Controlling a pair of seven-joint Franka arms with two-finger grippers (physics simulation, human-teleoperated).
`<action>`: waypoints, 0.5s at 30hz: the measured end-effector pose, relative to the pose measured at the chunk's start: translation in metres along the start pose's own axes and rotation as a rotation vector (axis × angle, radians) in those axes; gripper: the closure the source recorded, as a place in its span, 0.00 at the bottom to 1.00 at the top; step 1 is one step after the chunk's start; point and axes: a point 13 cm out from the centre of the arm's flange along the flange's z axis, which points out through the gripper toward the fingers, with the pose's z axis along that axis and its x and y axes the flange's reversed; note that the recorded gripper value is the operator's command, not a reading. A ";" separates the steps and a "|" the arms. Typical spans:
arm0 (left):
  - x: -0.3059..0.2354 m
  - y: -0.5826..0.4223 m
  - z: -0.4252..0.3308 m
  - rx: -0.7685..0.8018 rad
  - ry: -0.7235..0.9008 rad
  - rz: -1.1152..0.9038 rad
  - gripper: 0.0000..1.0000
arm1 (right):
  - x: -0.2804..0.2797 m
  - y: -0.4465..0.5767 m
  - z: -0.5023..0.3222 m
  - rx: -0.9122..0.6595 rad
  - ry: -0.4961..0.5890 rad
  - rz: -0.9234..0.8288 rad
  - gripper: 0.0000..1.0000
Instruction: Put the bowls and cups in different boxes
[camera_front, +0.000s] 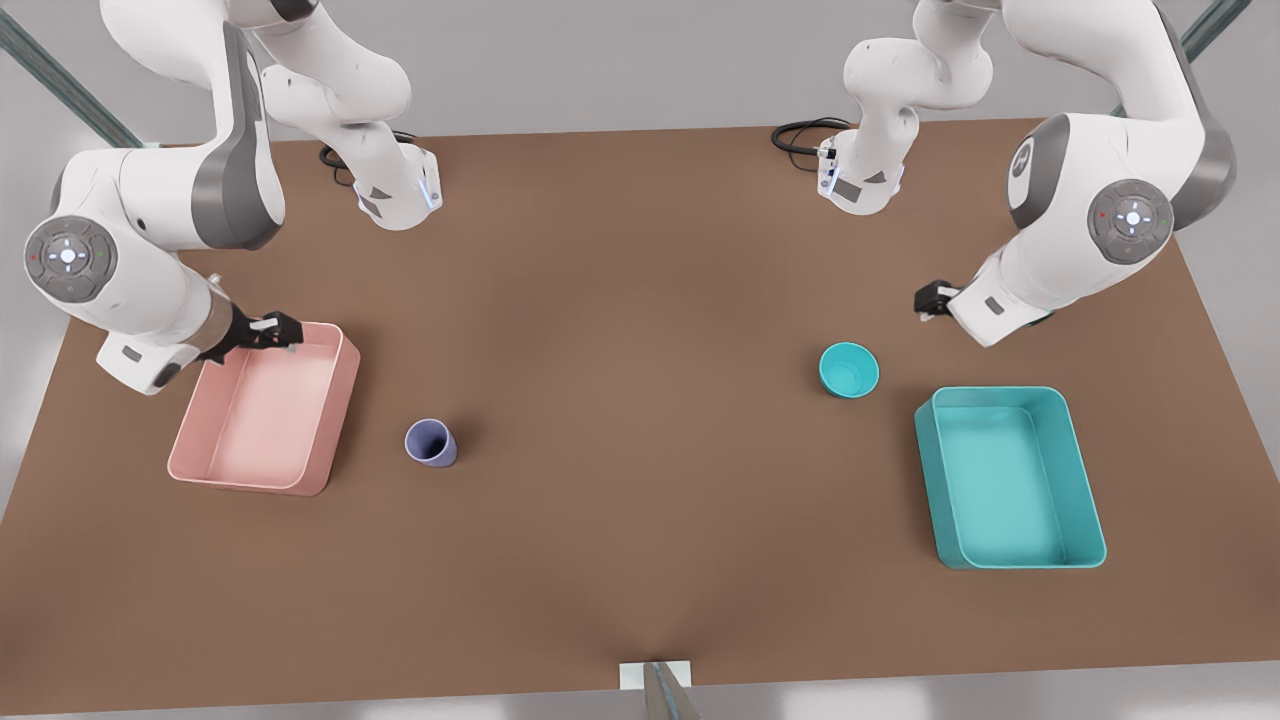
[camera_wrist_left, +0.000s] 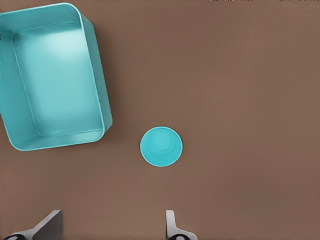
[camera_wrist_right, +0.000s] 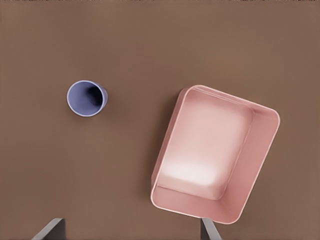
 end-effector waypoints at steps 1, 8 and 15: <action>0.000 0.000 0.000 -0.001 -0.001 -0.009 0.00 | -0.001 0.000 0.000 0.000 -0.004 -0.002 0.00; 0.011 0.011 0.196 0.157 0.193 -0.167 0.00 | -0.089 0.088 0.073 -0.047 0.046 -0.100 0.00; 0.000 0.005 0.315 0.282 0.083 -0.339 0.00 | -0.135 0.106 0.198 -0.138 0.089 0.026 0.00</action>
